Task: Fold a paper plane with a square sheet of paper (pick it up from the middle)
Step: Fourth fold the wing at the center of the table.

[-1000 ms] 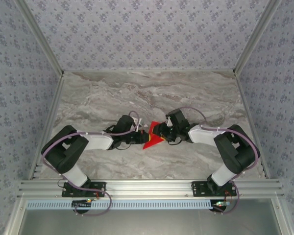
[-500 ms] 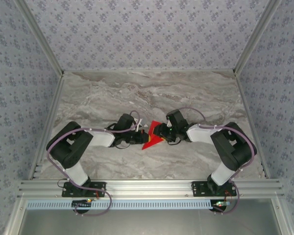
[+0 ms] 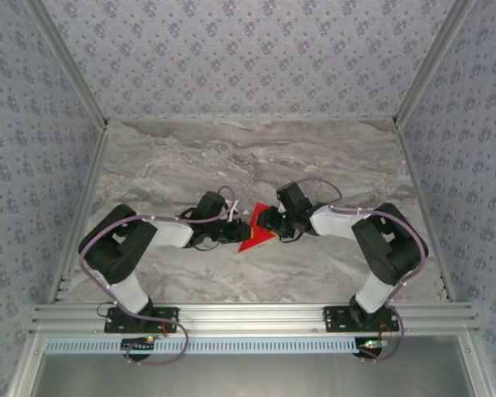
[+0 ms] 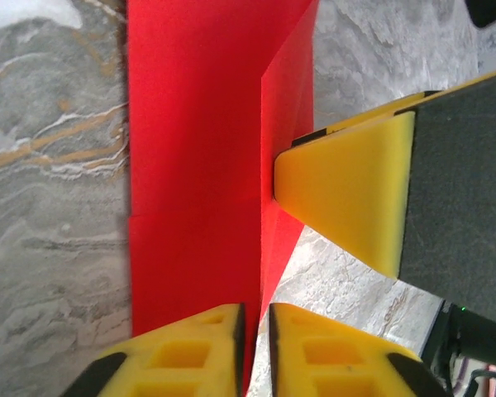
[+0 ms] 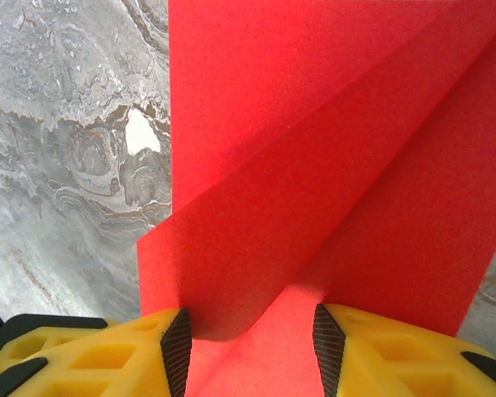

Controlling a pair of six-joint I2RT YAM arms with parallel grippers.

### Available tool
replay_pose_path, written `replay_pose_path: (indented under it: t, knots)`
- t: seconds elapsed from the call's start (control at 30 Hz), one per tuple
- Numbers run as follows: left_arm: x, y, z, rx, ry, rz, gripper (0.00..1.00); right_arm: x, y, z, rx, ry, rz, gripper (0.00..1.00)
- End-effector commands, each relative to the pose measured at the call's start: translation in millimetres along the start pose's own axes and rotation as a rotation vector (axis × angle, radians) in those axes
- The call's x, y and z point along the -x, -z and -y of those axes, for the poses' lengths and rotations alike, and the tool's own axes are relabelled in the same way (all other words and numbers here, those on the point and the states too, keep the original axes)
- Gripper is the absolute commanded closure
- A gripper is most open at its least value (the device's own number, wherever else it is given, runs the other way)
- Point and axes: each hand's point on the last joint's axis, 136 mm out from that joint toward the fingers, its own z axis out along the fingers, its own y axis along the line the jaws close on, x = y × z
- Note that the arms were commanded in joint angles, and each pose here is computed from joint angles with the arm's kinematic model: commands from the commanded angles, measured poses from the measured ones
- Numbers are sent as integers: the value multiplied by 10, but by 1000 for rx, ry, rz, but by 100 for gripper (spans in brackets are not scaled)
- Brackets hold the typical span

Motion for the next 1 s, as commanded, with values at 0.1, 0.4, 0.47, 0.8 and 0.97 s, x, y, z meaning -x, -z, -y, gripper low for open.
replay_pose_path:
  t: [0.1,0.4,0.47,0.8,0.97]
  knots:
    - [138,223,23,62,-4,53,67,-130,-86,360,-206,-12,-41,52]
    - [182,430,126,29,19,140,69,-218,-126,511,-292,-66,-80,49]
    - [169,446,178,0,13,145,71,-220,-136,527,-303,-84,-82,47]
    - [56,329,323,-66,-17,81,82,-275,-197,638,-357,-146,-112,43]
    - [33,209,367,-76,-29,44,83,-293,-199,675,-378,-161,-119,42]
